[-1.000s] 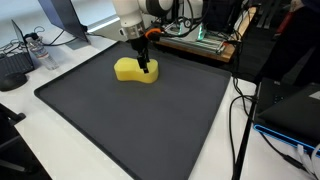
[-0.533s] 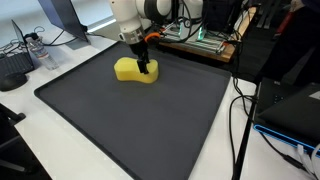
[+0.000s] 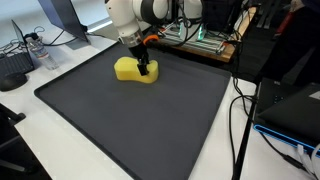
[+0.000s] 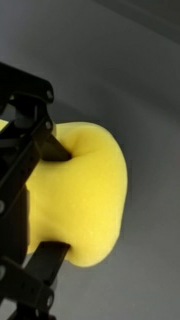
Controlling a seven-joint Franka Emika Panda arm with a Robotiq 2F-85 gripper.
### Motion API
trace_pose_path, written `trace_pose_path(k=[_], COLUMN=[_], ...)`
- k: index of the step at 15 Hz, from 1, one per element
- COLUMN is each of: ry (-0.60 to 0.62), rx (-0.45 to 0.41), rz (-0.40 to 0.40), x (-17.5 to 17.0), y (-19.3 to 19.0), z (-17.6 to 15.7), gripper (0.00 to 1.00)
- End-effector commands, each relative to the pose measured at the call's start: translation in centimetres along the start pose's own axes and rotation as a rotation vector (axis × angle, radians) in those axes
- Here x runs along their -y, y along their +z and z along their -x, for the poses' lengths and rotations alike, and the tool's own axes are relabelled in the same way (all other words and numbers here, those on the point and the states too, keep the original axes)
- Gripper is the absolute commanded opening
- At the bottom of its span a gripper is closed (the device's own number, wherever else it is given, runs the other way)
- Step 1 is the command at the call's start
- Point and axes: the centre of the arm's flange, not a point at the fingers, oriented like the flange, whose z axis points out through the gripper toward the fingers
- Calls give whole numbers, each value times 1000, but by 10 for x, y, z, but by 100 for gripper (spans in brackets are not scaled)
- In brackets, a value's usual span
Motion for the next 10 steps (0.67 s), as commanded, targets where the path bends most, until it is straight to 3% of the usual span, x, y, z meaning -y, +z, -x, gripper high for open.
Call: trace_pose_path(k=[1,7,10], ry=[16,32,44], rx=[9,5,-1], rz=[33,37,40], x=[9,9,10], y=[11,9,8], z=[-2,-1,1], gripper=[44,8,4])
